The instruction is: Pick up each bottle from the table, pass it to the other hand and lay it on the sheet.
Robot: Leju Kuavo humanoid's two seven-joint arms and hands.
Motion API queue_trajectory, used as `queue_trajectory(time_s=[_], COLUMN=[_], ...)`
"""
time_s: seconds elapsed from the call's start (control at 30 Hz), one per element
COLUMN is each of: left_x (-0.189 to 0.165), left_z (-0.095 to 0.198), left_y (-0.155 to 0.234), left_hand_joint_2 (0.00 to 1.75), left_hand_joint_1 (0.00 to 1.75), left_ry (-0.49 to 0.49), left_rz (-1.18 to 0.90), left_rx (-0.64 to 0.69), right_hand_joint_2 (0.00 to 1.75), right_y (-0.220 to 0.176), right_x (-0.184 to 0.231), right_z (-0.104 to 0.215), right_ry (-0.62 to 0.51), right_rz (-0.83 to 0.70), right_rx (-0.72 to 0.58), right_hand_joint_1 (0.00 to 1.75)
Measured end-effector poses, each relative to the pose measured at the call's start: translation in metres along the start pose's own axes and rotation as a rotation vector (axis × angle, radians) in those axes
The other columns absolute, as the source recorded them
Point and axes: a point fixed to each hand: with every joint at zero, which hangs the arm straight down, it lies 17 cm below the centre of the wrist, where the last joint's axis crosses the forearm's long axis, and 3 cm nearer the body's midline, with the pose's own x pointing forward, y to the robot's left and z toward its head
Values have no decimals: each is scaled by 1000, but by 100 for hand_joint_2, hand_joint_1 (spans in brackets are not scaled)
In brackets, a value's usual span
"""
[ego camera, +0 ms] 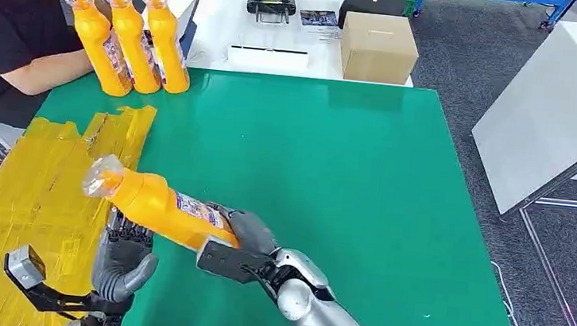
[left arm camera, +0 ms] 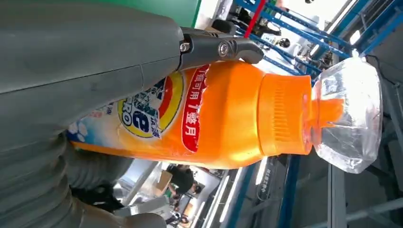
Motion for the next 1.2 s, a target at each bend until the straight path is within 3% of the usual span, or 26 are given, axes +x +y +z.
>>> queue_trajectory(time_s=[0.27, 0.53, 0.57, 0.6, 0.63, 1.2], left_x=[-4, -6, -7, -8, -10, -6], left_z=[6, 17, 18, 19, 19, 19], left_y=[17, 34, 37, 40, 42, 52], left_hand_joint_2=[175, 175, 175, 175, 175, 175], left_hand_joint_1=[0, 0, 7, 161, 175, 175], left_ry=[5, 11, 16, 19, 27, 5], left_rz=[-30, -59, -65, -71, -80, -61], left_rx=[50, 95, 109, 120, 131, 184], right_hand_joint_2=[175, 175, 175, 175, 175, 175], right_y=[58, 69, 70, 71, 71, 70], right_x=[47, 58, 58, 56, 54, 50], right_z=[-12, -13, -12, -12, -11, -10], right_ry=[-99, -143, -140, -135, -129, -123], right_rz=[130, 210, 213, 216, 218, 221], right_rx=[145, 203, 206, 208, 209, 201], right_hand_joint_1=[175, 175, 175, 175, 175, 175])
